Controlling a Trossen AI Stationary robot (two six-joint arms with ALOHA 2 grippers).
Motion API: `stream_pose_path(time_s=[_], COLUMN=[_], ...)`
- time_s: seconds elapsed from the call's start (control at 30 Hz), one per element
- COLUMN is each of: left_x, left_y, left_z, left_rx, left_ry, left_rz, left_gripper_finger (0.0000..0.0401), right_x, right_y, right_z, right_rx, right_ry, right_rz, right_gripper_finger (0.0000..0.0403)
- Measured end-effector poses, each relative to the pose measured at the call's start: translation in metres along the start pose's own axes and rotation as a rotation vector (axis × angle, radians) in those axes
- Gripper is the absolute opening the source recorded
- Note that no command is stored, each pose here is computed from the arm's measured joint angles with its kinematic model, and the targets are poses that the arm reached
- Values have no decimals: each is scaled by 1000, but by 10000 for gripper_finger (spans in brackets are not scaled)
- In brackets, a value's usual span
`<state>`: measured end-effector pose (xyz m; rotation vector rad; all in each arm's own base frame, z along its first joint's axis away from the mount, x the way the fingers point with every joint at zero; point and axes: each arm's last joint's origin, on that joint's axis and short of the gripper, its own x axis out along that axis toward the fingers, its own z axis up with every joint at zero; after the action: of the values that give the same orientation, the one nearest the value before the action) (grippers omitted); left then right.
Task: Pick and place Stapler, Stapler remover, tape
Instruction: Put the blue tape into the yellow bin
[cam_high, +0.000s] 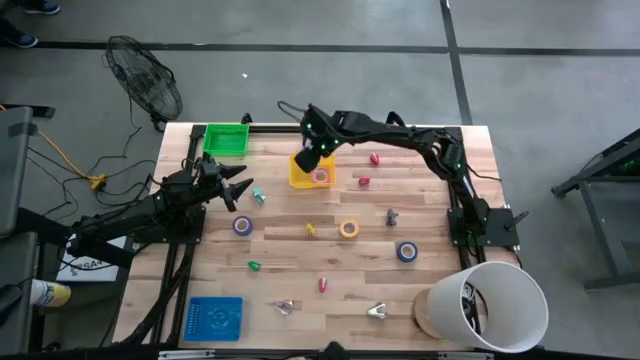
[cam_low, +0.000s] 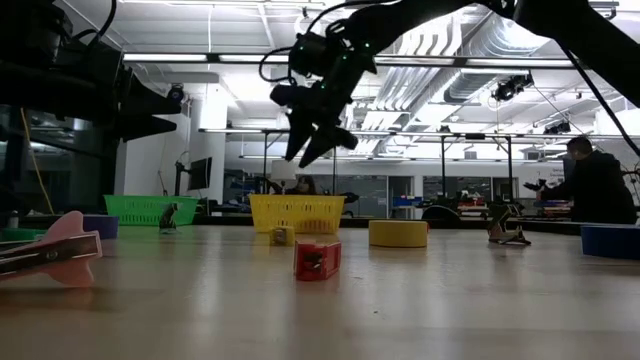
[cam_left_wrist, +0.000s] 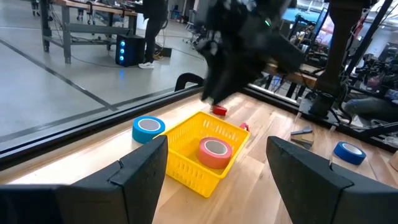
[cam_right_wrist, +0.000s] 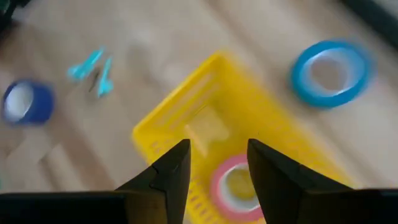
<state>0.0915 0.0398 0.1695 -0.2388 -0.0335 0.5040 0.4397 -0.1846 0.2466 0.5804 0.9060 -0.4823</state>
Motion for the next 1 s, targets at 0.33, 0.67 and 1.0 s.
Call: stream_pose_path(time_s=[0.33,0.67,1.0], left_x=[0,0,0], left_y=[0,0,0], left_z=[0,0,0], left_rx=[0,0,0], left_ry=[0,1,2], left_rz=[0,-3,-7], left_gripper_finger=[269,269,269], right_x=[-6,12,48], right_y=[-33,-47,-61], right_z=[15,24,33], right_rx=[126,174,215], right_ry=[-60,-71,-34], right_rz=[-130,-168,-216], right_gripper_finger=[152,152,152])
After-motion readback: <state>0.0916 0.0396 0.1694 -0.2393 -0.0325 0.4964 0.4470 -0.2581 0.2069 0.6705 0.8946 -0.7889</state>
